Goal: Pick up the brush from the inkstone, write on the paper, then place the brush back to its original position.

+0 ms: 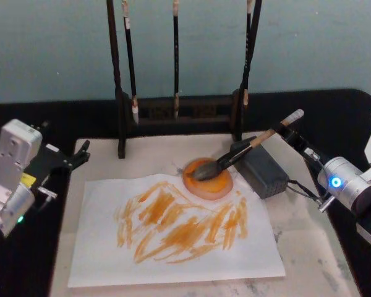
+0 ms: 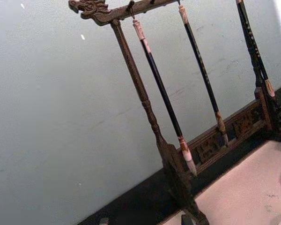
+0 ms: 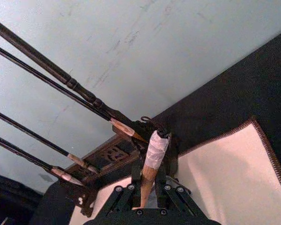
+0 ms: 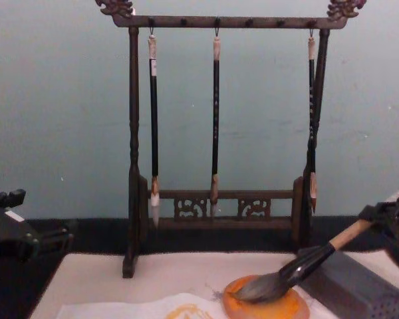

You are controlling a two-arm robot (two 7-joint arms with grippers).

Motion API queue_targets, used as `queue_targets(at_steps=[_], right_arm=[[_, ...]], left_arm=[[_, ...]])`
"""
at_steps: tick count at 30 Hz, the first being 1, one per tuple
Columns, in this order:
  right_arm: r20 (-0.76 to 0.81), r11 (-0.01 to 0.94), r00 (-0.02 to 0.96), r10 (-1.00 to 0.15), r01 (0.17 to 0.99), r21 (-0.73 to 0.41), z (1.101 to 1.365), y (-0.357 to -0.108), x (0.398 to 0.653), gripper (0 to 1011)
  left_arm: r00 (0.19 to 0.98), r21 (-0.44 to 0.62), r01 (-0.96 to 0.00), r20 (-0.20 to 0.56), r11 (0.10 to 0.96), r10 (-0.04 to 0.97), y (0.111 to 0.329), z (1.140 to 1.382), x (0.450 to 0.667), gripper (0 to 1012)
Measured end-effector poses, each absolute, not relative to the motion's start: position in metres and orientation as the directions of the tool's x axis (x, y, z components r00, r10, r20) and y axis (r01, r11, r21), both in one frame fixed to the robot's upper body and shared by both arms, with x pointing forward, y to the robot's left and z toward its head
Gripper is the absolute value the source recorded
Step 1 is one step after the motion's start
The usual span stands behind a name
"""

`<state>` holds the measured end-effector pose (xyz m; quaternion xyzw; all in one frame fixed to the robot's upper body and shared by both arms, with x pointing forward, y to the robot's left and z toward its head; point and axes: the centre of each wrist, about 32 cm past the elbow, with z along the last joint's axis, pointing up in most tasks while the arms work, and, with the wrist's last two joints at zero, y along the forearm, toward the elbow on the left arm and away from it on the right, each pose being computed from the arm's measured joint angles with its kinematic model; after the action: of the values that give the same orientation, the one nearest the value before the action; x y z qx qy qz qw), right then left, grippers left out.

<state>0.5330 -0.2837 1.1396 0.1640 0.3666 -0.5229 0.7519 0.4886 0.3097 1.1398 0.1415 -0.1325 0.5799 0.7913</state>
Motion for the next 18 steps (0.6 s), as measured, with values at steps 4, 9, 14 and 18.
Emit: queue_targets(at_steps=[4, 9, 14, 18], right_arm=[[-0.723, 0.399, 0.184, -0.666, 0.907, -0.137, 1.1395, -0.2837, 0.533, 179], [-0.723, 0.399, 0.184, -0.666, 0.907, -0.137, 1.1395, -0.2838, 0.533, 179], [-0.721, 0.405, 0.204, -0.663, 0.907, -0.116, 1.1433, -0.2824, 0.5328, 179], [-0.718, 0.41, 0.225, -0.659, 0.907, -0.093, 1.1476, -0.2808, 0.5328, 177]], left_arm=[[0.292, 0.07, -0.955, 0.374, 0.287, 0.88, 0.3097, 1.1398, 0.4886, 1001], [0.292, 0.07, -0.955, 0.374, 0.287, 0.88, 0.3097, 1.1398, 0.4886, 1001], [0.292, 0.07, -0.955, 0.374, 0.287, 0.88, 0.3097, 1.1398, 0.4886, 1001], [0.292, 0.07, -0.955, 0.374, 0.287, 0.88, 0.3097, 1.1398, 0.4886, 1001]])
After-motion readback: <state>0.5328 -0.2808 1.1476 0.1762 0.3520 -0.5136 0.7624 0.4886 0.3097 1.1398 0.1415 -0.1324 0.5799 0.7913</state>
